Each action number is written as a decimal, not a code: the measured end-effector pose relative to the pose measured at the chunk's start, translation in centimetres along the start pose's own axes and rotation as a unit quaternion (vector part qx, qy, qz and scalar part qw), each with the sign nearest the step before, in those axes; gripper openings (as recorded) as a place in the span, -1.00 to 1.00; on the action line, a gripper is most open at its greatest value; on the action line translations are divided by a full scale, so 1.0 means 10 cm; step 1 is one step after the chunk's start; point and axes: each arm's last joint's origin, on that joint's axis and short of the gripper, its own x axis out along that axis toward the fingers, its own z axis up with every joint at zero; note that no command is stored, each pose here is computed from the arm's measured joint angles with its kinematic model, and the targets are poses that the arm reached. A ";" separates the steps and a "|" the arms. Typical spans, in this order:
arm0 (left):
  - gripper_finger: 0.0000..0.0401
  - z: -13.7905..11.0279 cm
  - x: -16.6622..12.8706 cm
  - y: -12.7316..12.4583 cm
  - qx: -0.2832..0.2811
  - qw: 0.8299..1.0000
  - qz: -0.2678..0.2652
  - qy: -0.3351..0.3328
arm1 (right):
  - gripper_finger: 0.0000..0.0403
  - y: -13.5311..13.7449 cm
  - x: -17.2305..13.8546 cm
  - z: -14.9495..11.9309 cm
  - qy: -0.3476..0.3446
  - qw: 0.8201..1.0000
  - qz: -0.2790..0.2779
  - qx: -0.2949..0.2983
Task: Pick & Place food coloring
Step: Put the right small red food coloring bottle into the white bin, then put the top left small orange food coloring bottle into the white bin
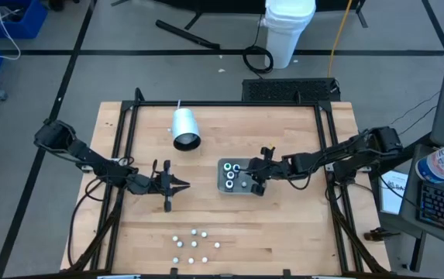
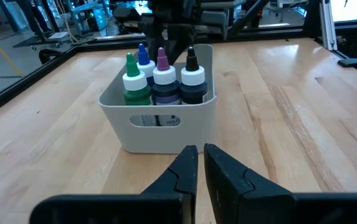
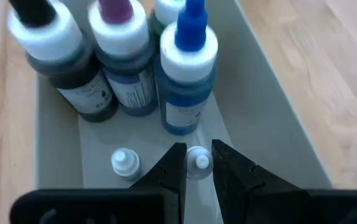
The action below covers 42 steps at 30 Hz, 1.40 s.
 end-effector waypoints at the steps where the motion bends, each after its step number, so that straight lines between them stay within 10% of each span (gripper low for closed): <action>1: -0.81 0.00 0.00 0.00 0.000 1.000 0.000 0.000 | -0.76 0.01 0.02 0.00 -0.001 1.000 0.000 0.001; 23: -0.81 0.02 0.00 0.01 -0.004 1.000 0.001 -0.007 | -0.71 -0.05 0.33 -0.08 0.015 1.000 0.005 0.013; 42: -0.81 0.02 0.00 0.01 -0.005 1.000 0.001 -0.007 | -0.42 -0.11 -0.04 0.08 -0.015 1.000 0.015 0.017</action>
